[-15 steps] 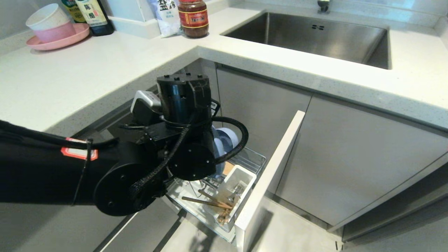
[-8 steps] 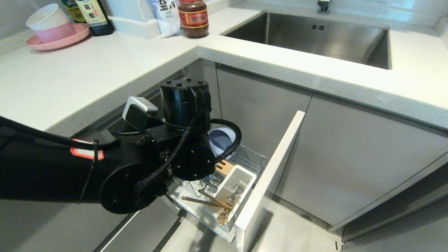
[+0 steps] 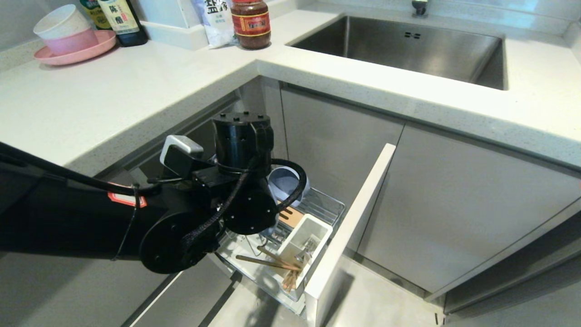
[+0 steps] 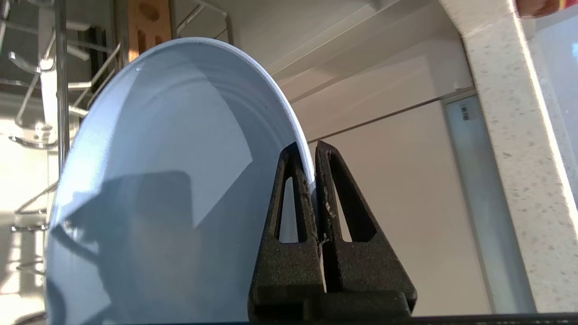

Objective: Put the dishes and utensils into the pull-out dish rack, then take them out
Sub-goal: Pick up the plate and place it in the cupboard

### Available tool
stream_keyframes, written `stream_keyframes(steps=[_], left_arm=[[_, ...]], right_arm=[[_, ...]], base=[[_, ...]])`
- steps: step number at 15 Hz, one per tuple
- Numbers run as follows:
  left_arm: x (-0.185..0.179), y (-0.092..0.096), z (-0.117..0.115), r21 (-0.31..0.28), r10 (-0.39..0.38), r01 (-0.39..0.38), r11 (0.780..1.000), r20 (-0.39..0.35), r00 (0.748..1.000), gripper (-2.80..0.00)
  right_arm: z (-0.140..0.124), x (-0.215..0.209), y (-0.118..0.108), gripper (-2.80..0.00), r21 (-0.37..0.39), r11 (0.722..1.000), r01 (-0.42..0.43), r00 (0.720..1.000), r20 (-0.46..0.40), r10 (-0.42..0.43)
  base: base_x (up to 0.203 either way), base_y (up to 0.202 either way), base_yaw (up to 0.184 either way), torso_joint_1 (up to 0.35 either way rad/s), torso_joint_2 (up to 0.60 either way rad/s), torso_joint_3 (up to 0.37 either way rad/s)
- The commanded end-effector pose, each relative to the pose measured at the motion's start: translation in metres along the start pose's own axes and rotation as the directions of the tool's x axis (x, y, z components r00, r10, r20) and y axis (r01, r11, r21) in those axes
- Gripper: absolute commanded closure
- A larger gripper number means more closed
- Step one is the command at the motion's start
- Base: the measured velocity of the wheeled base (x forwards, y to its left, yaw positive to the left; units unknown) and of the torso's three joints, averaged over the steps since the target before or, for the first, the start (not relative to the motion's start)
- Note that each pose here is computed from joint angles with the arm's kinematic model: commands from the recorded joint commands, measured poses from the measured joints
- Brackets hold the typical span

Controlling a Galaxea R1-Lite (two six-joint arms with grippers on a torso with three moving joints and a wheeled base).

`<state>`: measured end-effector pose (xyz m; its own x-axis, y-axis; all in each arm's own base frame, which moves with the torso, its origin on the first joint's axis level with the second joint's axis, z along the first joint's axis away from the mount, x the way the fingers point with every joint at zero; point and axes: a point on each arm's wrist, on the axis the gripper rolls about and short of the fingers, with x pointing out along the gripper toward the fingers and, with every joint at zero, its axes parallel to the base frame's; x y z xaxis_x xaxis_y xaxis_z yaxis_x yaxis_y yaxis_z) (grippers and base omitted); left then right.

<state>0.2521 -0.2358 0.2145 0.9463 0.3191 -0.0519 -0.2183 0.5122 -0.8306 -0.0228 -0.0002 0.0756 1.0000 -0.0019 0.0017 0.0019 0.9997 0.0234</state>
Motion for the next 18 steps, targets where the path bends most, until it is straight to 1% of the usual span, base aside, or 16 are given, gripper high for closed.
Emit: stream_keyframes(steps=[1, 6, 8, 10, 14, 16, 18], left_arm=[[0.005, 0.006, -0.007, 0.004, 0.016, -0.016, 1.000, 0.007, 1.000, 0.00], [0.009, 0.010, -0.011, 0.013, 0.028, -0.028, 1.000, 0.013, 1.000, 0.00], [0.011, 0.010, -0.010, 0.003, 0.029, -0.029, 1.000, 0.016, 0.999, 0.00], [0.008, 0.006, -0.004, -0.010, 0.020, -0.020, 1.000, 0.017, 1.000, 0.00], [-0.005, -0.009, 0.020, -0.075, -0.025, 0.026, 0.997, 0.006, 1.000, 0.00], [-0.006, -0.012, 0.026, -0.093, -0.043, 0.042, 0.995, -0.008, 0.999, 0.00], [-0.007, -0.012, 0.027, -0.107, -0.053, 0.051, 0.993, -0.016, 0.998, 0.00]], right_arm=[[0.000, 0.000, 0.000, 0.00, 0.000, 1.000, 0.000, 1.000, 0.004, 0.000], [0.000, 0.000, 0.000, 0.00, 0.000, 1.000, 0.000, 1.000, 0.003, 0.000], [0.000, 0.000, 0.000, 0.00, 0.000, 1.000, 0.000, 1.000, 0.003, 0.000], [0.000, 0.000, 0.000, 0.00, 0.000, 1.000, 0.000, 1.000, 0.003, 0.000], [0.000, 0.000, 0.000, 0.00, 0.001, 1.000, 0.000, 1.000, 0.003, 0.000], [0.000, 0.000, 0.000, 0.00, 0.001, 1.000, 0.000, 1.000, 0.003, 0.000], [0.000, 0.000, 0.000, 0.00, 0.001, 1.000, 0.000, 1.000, 0.003, 0.000]], base=[[0.000, 0.000, 0.000, 0.000, 0.00, 0.000], [0.000, 0.000, 0.000, 0.000, 0.00, 0.000], [0.000, 0.000, 0.000, 0.000, 0.00, 0.000], [0.000, 0.000, 0.000, 0.000, 0.00, 0.000], [0.000, 0.000, 0.000, 0.000, 0.00, 0.000], [0.000, 0.000, 0.000, 0.000, 0.00, 0.000], [0.000, 0.000, 0.000, 0.000, 0.00, 0.000]])
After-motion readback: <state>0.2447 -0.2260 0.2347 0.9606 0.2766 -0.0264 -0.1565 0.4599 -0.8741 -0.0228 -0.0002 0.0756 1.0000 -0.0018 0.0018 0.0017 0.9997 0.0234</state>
